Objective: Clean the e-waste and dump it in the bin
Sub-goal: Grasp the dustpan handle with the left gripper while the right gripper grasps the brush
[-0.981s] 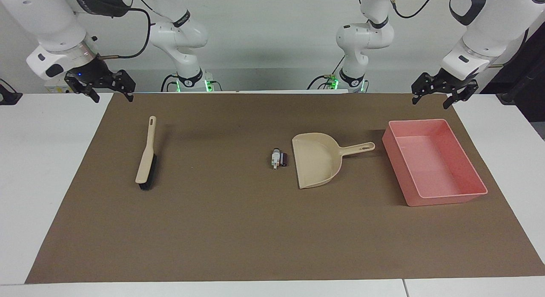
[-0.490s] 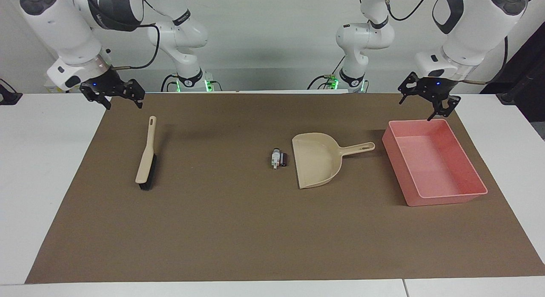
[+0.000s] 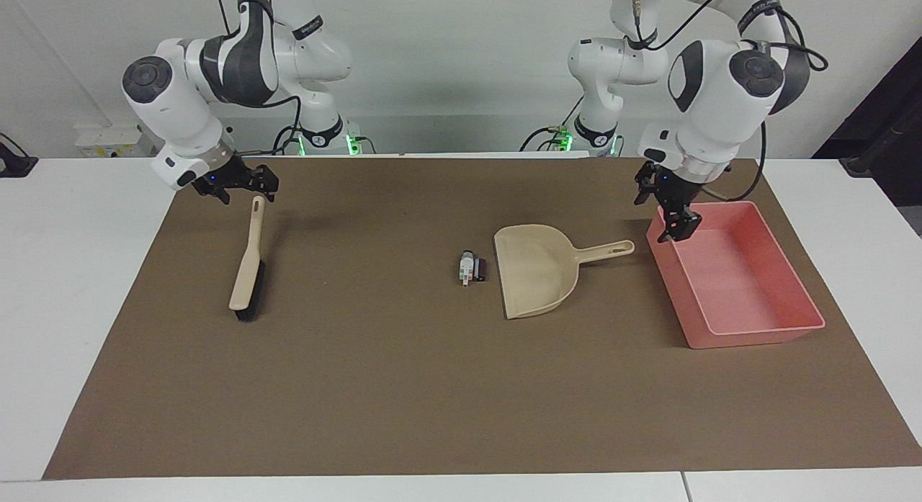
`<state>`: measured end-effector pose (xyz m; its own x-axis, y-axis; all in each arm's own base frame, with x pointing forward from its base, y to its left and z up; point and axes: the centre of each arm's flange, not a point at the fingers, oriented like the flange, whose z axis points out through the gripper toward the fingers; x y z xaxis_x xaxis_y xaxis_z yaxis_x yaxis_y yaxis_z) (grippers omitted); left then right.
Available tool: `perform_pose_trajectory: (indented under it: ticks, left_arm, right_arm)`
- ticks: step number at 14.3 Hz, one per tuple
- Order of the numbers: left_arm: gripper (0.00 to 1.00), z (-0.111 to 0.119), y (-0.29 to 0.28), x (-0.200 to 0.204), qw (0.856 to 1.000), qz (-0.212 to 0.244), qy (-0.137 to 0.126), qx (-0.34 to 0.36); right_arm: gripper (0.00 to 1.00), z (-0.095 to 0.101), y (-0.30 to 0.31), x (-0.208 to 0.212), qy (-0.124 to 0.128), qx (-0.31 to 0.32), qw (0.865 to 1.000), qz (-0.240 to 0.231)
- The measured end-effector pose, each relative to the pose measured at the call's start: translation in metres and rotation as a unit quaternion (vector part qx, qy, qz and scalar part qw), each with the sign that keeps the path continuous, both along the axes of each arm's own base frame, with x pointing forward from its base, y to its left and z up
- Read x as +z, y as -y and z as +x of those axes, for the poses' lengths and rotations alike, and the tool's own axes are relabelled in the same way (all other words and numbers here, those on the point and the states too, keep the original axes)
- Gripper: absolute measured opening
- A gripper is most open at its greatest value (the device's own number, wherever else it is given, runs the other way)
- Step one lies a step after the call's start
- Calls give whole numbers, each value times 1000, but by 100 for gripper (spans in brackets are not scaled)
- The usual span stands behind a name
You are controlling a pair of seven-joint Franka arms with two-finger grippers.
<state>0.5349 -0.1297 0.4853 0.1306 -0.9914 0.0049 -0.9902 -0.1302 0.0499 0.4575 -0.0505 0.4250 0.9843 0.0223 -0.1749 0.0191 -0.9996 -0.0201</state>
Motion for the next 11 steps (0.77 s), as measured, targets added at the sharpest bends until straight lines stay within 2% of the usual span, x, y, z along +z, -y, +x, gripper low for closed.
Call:
perform_pose_trajectory:
  ticks: [4,6,11]
  left_arm:
    - [96,-13,31,-56,1000,3,-4,-30]
    - [96,-18,34,-77,999,0,7,-33]
    - [95,-29,36,-115,998,-9,44,-36]
  right_arm:
    - [98,-2,1,-45,8,-2,1000,-2]
    - [97,-3,9,-57,3,-10,1000,-1]
    - [93,-5,31,-73,11,-22,1000,-1]
